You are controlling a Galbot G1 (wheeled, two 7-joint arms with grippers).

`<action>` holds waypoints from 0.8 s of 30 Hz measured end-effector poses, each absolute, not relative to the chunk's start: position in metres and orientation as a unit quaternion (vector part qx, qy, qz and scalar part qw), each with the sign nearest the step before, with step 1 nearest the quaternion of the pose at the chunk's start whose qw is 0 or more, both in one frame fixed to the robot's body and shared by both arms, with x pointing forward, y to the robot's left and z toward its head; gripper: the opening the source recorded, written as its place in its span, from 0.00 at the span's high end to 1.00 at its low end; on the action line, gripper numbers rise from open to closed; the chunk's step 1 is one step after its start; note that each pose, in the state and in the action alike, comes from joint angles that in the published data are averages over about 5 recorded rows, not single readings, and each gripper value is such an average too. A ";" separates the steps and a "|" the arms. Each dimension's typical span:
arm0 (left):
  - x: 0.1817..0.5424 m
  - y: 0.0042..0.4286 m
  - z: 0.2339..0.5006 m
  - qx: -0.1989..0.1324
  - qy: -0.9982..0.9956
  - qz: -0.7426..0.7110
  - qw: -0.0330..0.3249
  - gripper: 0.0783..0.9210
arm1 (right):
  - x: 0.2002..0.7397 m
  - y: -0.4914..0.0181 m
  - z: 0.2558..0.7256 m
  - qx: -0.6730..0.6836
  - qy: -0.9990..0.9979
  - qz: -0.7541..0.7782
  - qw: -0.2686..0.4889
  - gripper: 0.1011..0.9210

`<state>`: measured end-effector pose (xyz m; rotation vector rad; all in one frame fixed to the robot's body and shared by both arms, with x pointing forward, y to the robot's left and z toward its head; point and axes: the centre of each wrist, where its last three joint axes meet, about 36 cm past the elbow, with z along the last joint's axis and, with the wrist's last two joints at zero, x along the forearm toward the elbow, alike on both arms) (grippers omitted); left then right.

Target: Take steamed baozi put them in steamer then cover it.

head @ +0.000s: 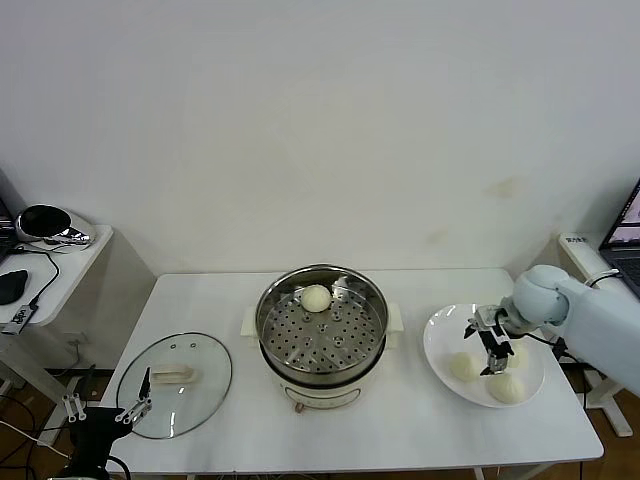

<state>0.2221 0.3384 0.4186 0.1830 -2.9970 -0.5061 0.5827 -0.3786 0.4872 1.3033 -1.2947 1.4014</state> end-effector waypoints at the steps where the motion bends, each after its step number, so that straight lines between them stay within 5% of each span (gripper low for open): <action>1: 0.222 0.338 0.419 0.060 -0.983 -0.166 0.048 0.12 | 0.583 -0.378 0.484 0.516 -0.513 0.555 0.404 0.12; 15: 0.222 0.339 0.416 0.062 -0.983 -0.167 0.050 0.12 | 0.593 -0.371 0.460 0.509 -0.517 0.553 0.408 0.12; 24: 0.221 0.338 0.416 0.061 -0.983 -0.165 0.051 0.12 | 0.595 -0.367 0.454 0.511 -0.512 0.553 0.414 0.22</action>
